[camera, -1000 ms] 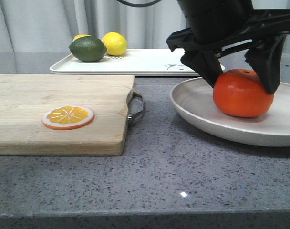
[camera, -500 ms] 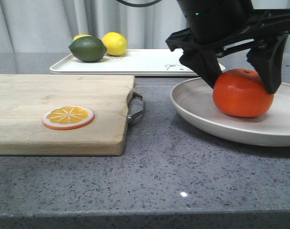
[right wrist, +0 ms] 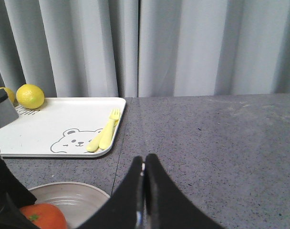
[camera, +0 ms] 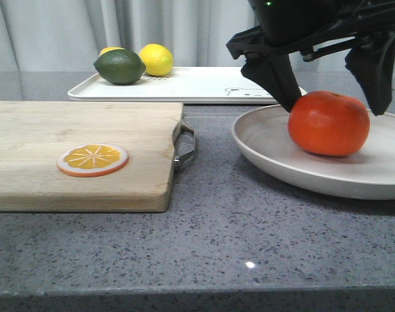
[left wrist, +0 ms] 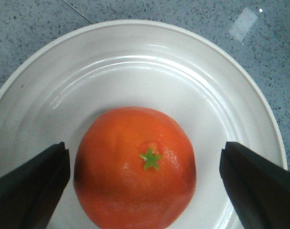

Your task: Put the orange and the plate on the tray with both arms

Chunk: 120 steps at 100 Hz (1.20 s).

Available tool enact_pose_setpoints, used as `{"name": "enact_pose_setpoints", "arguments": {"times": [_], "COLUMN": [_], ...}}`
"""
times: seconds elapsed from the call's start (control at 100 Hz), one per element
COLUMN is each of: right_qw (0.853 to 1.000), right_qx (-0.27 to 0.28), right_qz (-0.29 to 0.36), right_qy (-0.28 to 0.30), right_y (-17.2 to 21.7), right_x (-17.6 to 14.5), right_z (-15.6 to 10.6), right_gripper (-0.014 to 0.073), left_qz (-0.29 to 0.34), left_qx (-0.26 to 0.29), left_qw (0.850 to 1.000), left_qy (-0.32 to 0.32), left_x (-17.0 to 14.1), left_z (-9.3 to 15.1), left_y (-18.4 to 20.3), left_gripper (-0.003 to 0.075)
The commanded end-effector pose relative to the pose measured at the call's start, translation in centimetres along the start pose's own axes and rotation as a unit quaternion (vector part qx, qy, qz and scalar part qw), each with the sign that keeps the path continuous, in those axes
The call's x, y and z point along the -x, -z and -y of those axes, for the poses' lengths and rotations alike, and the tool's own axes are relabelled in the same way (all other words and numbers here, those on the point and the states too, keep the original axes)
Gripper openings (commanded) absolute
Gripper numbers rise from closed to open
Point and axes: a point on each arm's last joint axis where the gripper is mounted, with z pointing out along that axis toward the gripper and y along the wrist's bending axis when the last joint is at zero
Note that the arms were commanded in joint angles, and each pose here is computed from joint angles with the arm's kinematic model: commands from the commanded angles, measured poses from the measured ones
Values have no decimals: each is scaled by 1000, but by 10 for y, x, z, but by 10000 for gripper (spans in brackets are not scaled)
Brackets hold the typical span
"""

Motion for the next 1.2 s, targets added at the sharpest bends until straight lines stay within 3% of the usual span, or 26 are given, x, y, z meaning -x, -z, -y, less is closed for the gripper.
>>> {"name": "enact_pose_setpoints", "arguments": {"times": [0.0,0.29,0.56,0.71,1.05,1.19], "right_qw": [999,999,999,999,999,999], "right_qx": [8,8,8,8,8,8], "right_qz": [51,51,51,51,51,51], "right_qy": [5,5,5,5,5,5], "right_y": [0,0,0,0,0,0], "right_x": [19,19,19,19,19,19], "right_z": [-3,-3,-3,-3,-3,-3], "right_gripper": [-59,-59,-59,-59,-59,-59], "left_qz": [59,52,84,131,256,297], "left_qx": [-15,-15,13,25,70,91], "left_qw": [998,998,996,991,964,950], "left_qy": [-2,-16,-34,-23,15,23], "left_x": [16,21,21,16,-33,-64], "left_z": [11,17,17,6,-22,-29], "left_y": [33,52,91,119,195,220], "left_gripper": [643,612,355,280,-12,-19]}}
